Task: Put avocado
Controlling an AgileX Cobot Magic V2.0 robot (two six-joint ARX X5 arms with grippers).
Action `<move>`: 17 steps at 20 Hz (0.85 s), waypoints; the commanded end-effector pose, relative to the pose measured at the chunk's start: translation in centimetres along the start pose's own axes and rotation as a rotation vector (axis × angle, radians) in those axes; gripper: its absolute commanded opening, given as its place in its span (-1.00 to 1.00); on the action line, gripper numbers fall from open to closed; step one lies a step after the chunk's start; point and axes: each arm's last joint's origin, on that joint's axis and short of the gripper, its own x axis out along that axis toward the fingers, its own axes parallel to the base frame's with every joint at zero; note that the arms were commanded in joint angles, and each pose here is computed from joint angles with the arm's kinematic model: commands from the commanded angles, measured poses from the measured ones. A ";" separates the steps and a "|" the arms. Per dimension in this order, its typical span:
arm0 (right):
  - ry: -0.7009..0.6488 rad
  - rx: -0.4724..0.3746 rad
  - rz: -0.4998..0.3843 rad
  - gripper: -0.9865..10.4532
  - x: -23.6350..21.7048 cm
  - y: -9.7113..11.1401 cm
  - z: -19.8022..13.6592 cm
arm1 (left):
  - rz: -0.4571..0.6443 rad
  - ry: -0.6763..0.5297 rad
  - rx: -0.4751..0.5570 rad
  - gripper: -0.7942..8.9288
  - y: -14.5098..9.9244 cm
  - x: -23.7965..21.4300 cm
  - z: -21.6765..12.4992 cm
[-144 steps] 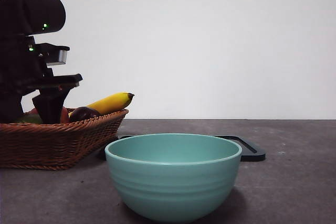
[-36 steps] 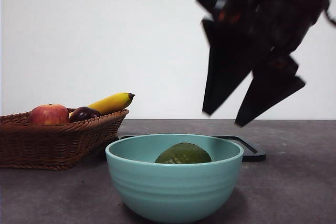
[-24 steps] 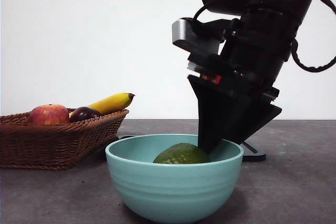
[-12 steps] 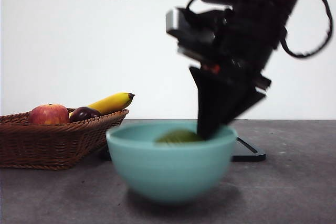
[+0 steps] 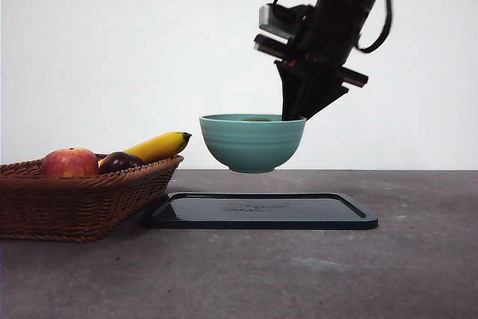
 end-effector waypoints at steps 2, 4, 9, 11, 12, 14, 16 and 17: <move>0.015 0.015 -0.009 -0.81 2.7 -1.8 2.2 | -0.005 -0.007 0.025 -0.14 -0.2 -0.1 0.3; 0.030 0.027 -0.014 -0.81 4.5 -2.6 2.7 | -0.005 -0.007 0.025 -0.14 -0.2 -0.1 0.3; 0.053 0.036 -0.019 -0.81 6.9 -3.3 2.4 | -0.005 -0.007 0.025 -0.14 -0.2 -0.1 0.3; 0.063 0.038 -0.017 -0.81 7.1 -3.3 2.3 | -0.005 -0.007 0.025 -0.14 -0.2 -0.1 0.3; 0.060 0.038 -0.017 -0.81 7.1 -3.3 2.3 | -0.005 -0.007 0.025 -0.14 -0.2 -0.1 0.3; 0.061 0.045 -0.018 -0.74 7.1 -3.3 2.3 | -0.005 -0.006 0.024 -0.14 -0.2 -0.1 0.3; 0.065 0.057 -0.019 -0.51 7.1 -3.4 2.3 | -0.005 -0.005 0.024 -0.14 -0.2 -0.1 0.3; 0.062 0.056 -0.020 -0.49 7.0 -3.3 2.3 | -0.005 -0.006 0.024 -0.14 -0.2 -0.1 0.3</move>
